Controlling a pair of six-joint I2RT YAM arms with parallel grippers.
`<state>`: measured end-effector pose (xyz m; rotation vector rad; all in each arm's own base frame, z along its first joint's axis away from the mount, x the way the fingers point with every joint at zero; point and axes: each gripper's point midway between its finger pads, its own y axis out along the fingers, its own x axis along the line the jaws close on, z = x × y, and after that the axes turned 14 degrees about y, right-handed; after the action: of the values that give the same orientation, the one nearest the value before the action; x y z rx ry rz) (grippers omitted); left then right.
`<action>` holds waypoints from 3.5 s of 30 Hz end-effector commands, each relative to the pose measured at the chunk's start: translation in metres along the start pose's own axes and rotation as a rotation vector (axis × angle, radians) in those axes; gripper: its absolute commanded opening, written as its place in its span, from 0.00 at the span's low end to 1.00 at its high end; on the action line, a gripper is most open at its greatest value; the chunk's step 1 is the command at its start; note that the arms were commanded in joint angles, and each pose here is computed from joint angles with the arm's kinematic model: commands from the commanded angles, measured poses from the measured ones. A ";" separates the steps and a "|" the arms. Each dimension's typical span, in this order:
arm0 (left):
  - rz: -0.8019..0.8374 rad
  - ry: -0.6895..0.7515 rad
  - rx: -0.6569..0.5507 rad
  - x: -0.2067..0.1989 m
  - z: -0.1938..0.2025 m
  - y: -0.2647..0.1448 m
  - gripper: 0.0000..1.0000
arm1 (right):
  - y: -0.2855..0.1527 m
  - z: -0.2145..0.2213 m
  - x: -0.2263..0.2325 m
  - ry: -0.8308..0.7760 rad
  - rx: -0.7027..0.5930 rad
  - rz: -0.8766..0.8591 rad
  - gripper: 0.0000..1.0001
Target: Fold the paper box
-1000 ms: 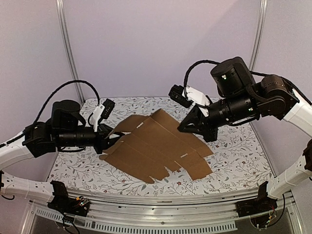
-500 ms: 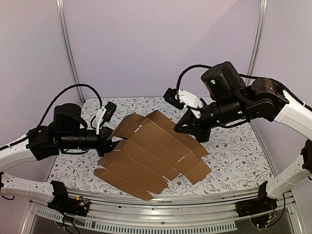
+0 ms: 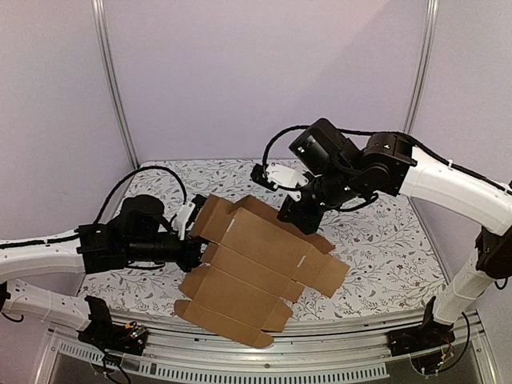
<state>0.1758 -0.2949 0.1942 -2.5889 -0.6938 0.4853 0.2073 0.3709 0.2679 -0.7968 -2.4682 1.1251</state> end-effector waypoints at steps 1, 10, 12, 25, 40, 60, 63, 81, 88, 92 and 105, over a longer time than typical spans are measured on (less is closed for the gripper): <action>0.006 -0.052 -0.040 0.005 0.003 0.025 0.00 | 0.014 -0.007 -0.013 -0.034 0.016 0.056 0.00; -0.119 -0.101 0.009 0.035 0.034 0.059 0.00 | 0.054 0.002 -0.040 -0.176 0.107 0.206 0.00; -0.165 -0.116 0.019 0.044 0.040 0.063 0.00 | 0.062 0.004 -0.043 -0.195 0.123 0.214 0.00; -0.407 -0.099 0.112 0.087 0.074 0.055 0.00 | 0.105 0.013 -0.052 -0.338 0.183 0.245 0.00; -0.411 -0.027 0.095 0.089 0.082 0.047 0.00 | 0.136 0.016 -0.043 -0.439 0.124 0.346 0.00; -0.426 -0.082 0.059 0.093 0.097 0.028 0.00 | 0.147 0.022 -0.019 -0.553 0.023 0.563 0.00; -0.441 -0.064 0.063 0.093 0.094 0.018 0.00 | 0.147 0.026 -0.015 -0.583 0.019 0.593 0.00; -0.309 0.023 -0.060 0.080 0.091 -0.013 0.06 | 0.135 0.053 0.015 -0.672 -0.079 0.583 0.00; -0.270 -0.045 -0.021 0.079 0.108 -0.009 0.02 | 0.127 0.053 0.021 -0.691 -0.130 0.591 0.00; -0.275 -0.057 -0.039 0.079 0.104 -0.012 0.01 | 0.123 0.055 0.022 -0.715 -0.151 0.607 0.00; -0.118 -0.089 -0.038 0.058 0.110 0.009 0.00 | 0.118 0.048 0.028 -0.754 -0.289 0.780 0.00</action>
<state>0.1838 -0.2289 0.0915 -2.5366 -0.9617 0.5060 0.2008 0.4189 0.1375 -1.6565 -3.0606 1.6475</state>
